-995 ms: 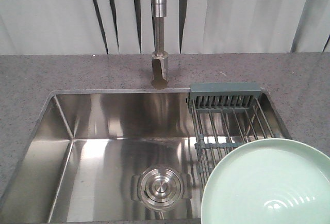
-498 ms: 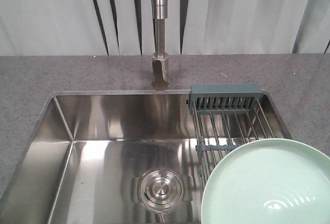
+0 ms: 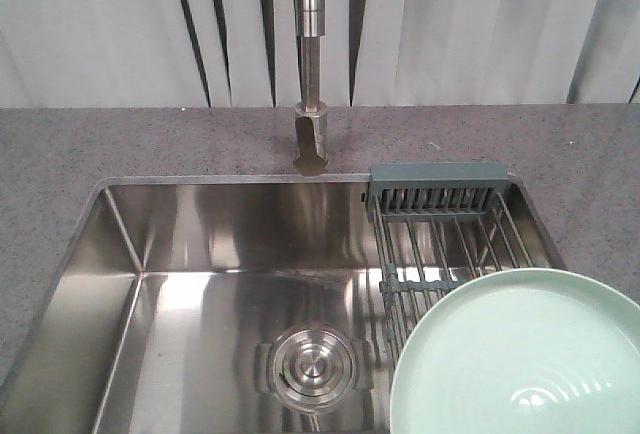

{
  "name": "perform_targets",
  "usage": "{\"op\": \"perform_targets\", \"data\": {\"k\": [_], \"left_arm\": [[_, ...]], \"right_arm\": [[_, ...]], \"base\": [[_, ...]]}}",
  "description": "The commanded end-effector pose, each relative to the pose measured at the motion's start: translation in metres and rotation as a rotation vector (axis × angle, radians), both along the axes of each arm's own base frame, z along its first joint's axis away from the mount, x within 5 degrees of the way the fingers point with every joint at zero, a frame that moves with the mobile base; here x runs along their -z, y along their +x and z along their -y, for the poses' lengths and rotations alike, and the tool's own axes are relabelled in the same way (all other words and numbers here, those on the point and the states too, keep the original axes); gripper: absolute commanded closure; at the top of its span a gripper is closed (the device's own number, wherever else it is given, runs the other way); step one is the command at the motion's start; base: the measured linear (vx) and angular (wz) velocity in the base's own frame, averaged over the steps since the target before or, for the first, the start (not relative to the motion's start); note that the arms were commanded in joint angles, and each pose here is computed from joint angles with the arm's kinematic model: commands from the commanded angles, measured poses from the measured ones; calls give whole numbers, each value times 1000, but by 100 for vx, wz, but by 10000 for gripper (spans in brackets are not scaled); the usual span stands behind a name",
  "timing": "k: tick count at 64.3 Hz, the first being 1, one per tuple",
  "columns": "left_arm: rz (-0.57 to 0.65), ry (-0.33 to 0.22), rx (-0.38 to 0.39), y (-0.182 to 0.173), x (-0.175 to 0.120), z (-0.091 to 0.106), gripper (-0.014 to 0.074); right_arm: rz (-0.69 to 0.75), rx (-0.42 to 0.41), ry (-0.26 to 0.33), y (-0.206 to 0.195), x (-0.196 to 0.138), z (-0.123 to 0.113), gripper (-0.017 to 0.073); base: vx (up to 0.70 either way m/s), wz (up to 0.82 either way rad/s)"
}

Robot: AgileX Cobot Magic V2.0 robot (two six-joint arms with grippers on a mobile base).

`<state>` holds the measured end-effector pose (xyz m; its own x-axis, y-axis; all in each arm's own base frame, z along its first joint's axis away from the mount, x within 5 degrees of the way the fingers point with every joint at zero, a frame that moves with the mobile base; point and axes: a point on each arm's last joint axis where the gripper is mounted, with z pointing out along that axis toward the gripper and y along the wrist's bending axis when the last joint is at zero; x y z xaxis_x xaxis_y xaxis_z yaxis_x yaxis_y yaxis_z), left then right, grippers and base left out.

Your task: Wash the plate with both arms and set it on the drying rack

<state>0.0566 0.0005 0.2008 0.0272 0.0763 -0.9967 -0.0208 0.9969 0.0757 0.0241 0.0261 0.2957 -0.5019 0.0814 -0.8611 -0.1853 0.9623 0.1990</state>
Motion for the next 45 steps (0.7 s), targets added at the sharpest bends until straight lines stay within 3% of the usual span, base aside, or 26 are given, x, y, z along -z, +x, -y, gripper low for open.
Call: {"op": "perform_targets", "data": {"k": [1,16,21,24,36,40,45], "left_arm": [[107,-9,-21,-3,-16,-2,600],[107,-9,-21,-3,-16,-2,600],[108,-46,-18,-3,-16,-2,600],[110,-105,-14,-3,-16,-2,600],[120,-565,20,-3,-15,-2,600],[121,-630,24,-3,-15,-2,600],[121,-642,25,-3,-15,-2,600]], "right_arm": [[75,18,20,3,-12,0,561],[75,18,20,3,-12,0,561],[75,18,20,3,-12,0,561],[75,18,20,3,-12,0,561],[75,18,20,3,-12,0,561],[75,18,20,3,-12,0,561],[75,18,20,3,-12,0,561]], "base": [[0,0],[0,0],[0,0],[0,0],[0,0],[0,0],[0,0]]}}
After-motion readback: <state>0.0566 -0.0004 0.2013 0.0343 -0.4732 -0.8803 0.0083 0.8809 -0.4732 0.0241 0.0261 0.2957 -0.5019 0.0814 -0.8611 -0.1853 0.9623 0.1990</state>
